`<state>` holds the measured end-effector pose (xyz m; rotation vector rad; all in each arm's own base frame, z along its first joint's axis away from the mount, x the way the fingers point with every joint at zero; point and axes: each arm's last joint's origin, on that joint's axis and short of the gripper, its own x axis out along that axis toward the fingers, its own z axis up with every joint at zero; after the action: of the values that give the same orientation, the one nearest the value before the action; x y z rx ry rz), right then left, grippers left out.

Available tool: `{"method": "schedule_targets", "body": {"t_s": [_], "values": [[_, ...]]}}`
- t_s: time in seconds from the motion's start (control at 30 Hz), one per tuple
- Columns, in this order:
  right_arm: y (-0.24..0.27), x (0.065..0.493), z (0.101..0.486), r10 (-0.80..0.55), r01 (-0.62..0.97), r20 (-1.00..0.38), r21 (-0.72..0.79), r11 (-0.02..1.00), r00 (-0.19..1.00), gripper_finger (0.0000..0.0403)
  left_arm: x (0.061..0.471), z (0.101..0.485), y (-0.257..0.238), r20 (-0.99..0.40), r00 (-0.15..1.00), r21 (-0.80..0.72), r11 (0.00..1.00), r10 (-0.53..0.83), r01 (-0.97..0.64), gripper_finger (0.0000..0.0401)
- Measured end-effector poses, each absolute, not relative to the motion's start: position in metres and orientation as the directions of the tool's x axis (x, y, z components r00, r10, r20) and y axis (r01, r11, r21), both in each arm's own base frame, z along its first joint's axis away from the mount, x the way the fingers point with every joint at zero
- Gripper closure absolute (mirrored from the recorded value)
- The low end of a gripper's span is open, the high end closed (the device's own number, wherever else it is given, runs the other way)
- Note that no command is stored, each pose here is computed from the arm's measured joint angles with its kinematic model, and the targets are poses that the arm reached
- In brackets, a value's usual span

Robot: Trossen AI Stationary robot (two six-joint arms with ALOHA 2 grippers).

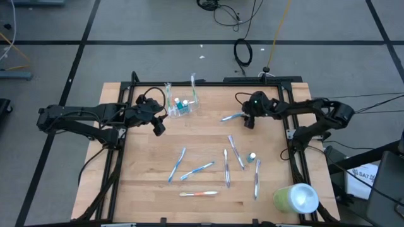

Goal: Pick & Place toothbrushing station
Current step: Put the top right blue toothbrush into the transparent organizer

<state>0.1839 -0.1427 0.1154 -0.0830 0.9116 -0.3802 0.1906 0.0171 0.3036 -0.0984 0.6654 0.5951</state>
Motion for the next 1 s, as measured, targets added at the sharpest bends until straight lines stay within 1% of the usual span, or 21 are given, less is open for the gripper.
{"method": "schedule_targets", "body": {"t_s": [0.13, 0.23, 0.6, 0.83, 1.0], "values": [[-0.145, 0.186, 0.110, -0.360, 0.289, -0.754, -0.232, 0.929, 0.549, 0.0167, 0.191, 0.304, 0.017, -0.606, 0.629, 0.099, 0.830, 0.488, -0.549, 0.0206], [-0.145, 0.187, 0.110, -0.361, 0.290, -0.753, -0.233, 0.928, 0.550, 0.0184, 0.191, 0.304, 0.017, -0.606, 0.628, 0.099, 0.830, 0.488, -0.549, 0.0205], [-0.142, 0.184, 0.106, -0.322, 0.270, -0.790, -0.205, 0.941, 0.523, 0.0299, 0.191, 0.304, 0.017, -0.606, 0.628, 0.102, 0.832, 0.487, -0.546, 0.0206], [-0.133, 0.190, 0.106, -0.316, 0.260, -0.790, -0.204, 0.944, 0.526, 0.0354, 0.191, 0.304, 0.017, -0.607, 0.628, 0.103, 0.832, 0.487, -0.546, 0.0206], [-0.127, 0.197, 0.110, -0.322, 0.265, -0.759, -0.202, 0.943, 0.567, 0.0389, 0.191, 0.304, 0.017, -0.607, 0.628, 0.103, 0.832, 0.487, -0.546, 0.0205]]}}
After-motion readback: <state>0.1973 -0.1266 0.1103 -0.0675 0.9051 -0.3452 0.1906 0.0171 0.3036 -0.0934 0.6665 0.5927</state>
